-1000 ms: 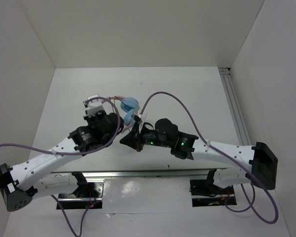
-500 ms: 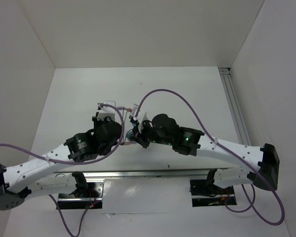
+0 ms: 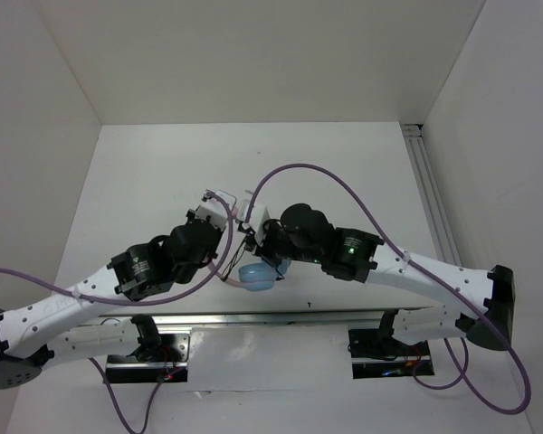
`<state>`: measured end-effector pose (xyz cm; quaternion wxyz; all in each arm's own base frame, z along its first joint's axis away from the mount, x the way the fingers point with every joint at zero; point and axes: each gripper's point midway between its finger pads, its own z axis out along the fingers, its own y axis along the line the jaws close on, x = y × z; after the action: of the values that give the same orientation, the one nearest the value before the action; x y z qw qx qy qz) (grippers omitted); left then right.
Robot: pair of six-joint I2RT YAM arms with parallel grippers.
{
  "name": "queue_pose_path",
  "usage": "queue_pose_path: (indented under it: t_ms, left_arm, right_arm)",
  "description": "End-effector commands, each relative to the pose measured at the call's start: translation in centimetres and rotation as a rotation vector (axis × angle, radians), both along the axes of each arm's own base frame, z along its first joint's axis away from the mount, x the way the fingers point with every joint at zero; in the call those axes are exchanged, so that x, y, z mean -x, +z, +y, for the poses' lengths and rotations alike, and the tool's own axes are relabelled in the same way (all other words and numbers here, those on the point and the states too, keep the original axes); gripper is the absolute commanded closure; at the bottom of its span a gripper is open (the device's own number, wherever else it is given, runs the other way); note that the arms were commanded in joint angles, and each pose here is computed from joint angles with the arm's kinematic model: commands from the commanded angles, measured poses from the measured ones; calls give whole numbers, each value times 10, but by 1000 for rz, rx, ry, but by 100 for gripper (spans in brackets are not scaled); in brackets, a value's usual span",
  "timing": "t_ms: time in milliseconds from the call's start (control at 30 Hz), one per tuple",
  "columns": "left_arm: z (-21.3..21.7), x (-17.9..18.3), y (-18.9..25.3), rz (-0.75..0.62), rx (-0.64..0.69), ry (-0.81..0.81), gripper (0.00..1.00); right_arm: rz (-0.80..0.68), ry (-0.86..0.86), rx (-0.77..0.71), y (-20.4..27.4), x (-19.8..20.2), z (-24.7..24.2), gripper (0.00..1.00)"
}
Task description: Wrap the headphones
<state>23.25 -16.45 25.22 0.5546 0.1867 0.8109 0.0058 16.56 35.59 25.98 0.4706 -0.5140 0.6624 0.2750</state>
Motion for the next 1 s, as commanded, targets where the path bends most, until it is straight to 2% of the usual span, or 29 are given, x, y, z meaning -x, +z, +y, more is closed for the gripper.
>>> queue_pose_path:
  t_ms: [0,100,333,433,633,800,967]
  left_arm:
    - [-25,8,27,-15,116,-137,100]
    - [-33,15,27,4,141,-196,100]
    - [-55,33,61,5,283,-338,100]
    - [-62,38,59,40,282,-374,100]
    - [-58,41,70,26,323,-367,100]
    - [-59,16,44,101,245,-295,100]
    - [-57,3,40,113,278,-288,100]
  right_arm:
    - [-119,-42,-113,39,-5,-13,100]
    - [-145,-77,-145,47,-9,-19,100]
    - [-146,-119,-140,41,-16,-20,100]
    - [-159,-142,-154,42,-21,-20,100]
    - [-172,-184,-147,43,-27,-25,99]
    - [-171,-235,-155,43,-53,-35,98]
    - [-140,-247,-146,33,-73,-40,96]
